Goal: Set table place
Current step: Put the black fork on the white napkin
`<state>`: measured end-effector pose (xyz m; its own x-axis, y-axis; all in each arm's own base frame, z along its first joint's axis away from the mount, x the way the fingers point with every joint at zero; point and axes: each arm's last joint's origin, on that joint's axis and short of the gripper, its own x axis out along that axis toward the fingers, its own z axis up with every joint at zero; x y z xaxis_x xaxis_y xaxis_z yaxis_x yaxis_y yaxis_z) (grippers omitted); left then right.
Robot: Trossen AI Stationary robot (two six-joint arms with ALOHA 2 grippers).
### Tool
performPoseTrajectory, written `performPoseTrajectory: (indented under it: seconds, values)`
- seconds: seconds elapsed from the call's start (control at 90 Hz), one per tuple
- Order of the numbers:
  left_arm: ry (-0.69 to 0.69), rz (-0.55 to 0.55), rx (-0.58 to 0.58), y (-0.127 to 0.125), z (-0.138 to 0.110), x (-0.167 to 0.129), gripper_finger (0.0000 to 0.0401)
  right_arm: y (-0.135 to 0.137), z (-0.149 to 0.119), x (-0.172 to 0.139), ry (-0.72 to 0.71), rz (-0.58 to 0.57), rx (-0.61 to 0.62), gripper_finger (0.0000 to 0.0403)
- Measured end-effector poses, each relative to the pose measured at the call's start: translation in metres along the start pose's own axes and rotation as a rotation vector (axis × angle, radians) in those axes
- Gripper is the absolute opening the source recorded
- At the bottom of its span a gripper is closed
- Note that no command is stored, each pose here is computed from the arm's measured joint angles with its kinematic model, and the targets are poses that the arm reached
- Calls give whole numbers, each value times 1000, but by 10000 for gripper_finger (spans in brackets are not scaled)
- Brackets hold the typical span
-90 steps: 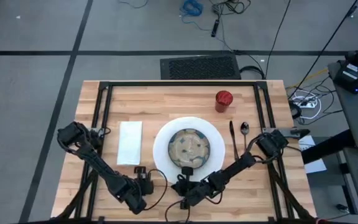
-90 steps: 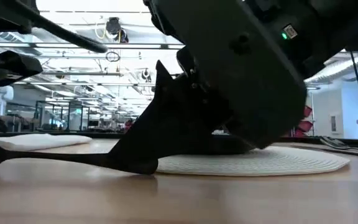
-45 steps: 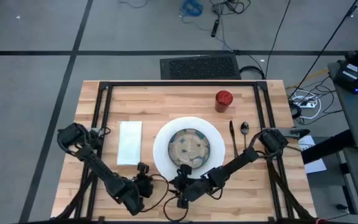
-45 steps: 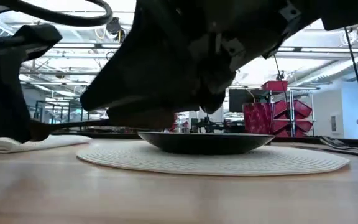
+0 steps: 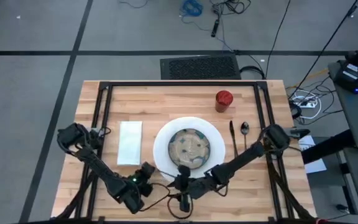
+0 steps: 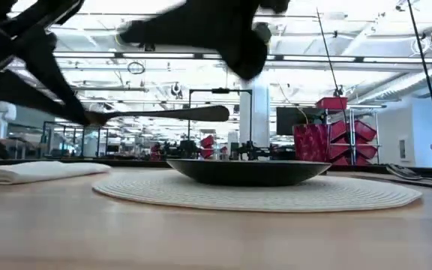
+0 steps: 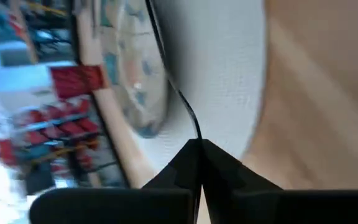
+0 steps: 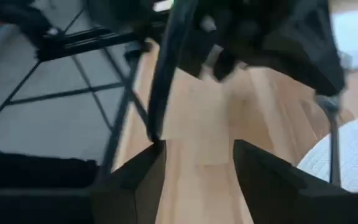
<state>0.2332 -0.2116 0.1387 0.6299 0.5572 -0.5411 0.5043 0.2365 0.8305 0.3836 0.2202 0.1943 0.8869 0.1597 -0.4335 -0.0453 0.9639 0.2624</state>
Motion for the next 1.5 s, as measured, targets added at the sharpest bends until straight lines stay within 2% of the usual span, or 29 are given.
performPoseTrajectory:
  seconds: [0.178, 0.3, 0.4, 0.511, 0.622, 0.767, 0.978, 1.167, 1.278, 1.5]
  values:
    - [58, 195, 283, -9, 4, -1, 1, -12, 28, -33, 58, -88, 25, 173]
    - [138, 366, 444, -13, 8, -1, 0, -27, 32, -36, 106, -150, 86, 173]
    - [198, 458, 524, -13, 8, 0, 0, -38, 34, -31, 134, -133, 167, 173]
    - [235, 525, 545, -12, 8, -2, 0, -52, 35, -25, 171, -116, 244, 173]
    - [241, 529, 579, -12, 10, -4, 0, -63, 43, -21, 150, -84, 318, 173]
    - [242, 530, 603, -12, 13, -6, 0, -76, 57, -17, 116, 13, 411, 173]
    - [231, 533, 559, -10, 19, -6, 0, -92, 67, -14, 113, 69, 446, 171]
    - [225, 533, 478, -6, 23, -2, 0, -105, 57, -1, 146, 51, 460, 157]
    - [229, 530, 473, -4, 25, 0, 0, -112, 50, 9, 173, 58, 503, 149]
    - [223, 533, 452, 0, 28, -3, 0, -115, 59, 13, 113, 178, 514, 147]
